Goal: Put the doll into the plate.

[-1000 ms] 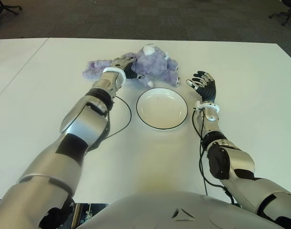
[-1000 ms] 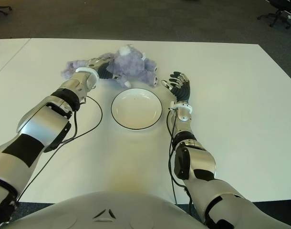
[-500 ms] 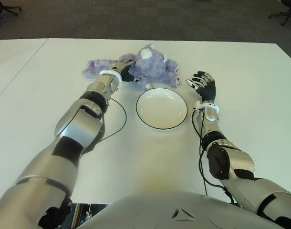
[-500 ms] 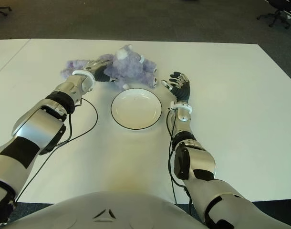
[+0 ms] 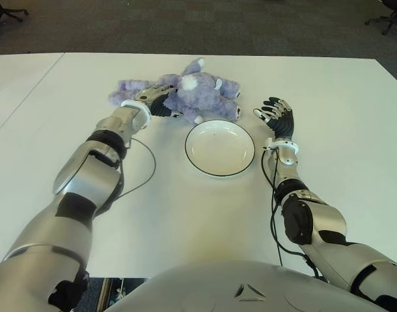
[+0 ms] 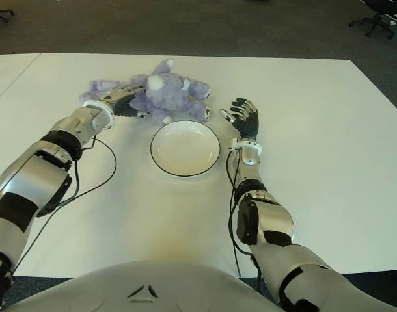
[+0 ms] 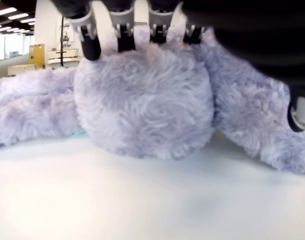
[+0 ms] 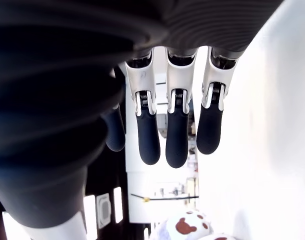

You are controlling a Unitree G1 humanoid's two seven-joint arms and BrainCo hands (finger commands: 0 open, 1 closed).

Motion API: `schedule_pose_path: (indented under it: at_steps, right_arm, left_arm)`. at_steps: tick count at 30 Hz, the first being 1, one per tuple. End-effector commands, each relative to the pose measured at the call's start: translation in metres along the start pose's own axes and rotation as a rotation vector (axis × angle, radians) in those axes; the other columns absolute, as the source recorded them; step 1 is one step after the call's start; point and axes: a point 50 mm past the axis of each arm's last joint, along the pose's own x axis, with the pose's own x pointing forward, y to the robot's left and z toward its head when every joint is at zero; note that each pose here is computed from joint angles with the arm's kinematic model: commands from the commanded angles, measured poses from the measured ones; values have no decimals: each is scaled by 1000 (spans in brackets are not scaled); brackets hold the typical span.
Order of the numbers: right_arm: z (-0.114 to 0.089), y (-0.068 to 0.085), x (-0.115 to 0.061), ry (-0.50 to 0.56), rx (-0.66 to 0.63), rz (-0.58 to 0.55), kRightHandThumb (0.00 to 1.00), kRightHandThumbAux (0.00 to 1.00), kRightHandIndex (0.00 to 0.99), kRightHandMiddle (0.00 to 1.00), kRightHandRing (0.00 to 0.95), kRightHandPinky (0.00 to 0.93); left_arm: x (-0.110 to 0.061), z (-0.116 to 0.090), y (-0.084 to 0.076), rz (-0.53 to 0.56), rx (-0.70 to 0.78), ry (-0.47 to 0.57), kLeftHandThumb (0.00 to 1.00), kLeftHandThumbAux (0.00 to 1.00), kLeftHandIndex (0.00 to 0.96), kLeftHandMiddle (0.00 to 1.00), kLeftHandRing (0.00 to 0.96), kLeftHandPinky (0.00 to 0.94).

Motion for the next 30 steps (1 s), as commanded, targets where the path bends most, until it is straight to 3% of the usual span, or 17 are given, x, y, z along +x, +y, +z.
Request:
schedule_pose_path:
  at_steps: [1, 6, 13, 23, 30]
  right_arm:
    - [-113, -18, -109, 560, 69, -97, 72, 883, 289, 337, 351, 370]
    - [-114, -20, -109, 564, 72, -100, 81, 882, 285, 337, 357, 368]
    - [-113, -20, -107, 560, 70, -88, 41, 884, 279, 334, 350, 342]
    - [-112, -20, -106, 552, 59, -74, 10, 873, 282, 336, 342, 334]
    - [-112, -20, -106, 550, 67, -83, 31, 877, 280, 339, 355, 366]
  left_arm:
    - [-74, -53, -97, -374, -7, 57, 153, 295, 0, 0, 0, 0]
    - [-90, -57, -96, -368, -30, 28, 158, 289, 0, 0, 0, 0]
    - [-121, -57, -107, -340, -61, 30, 176, 264, 0, 0, 0, 0]
    - [-148, -31, -78, -298, -65, -48, 211, 231, 0, 0, 0, 0]
    - [-153, -25, -72, -303, -67, -30, 214, 228, 0, 0, 0, 0]
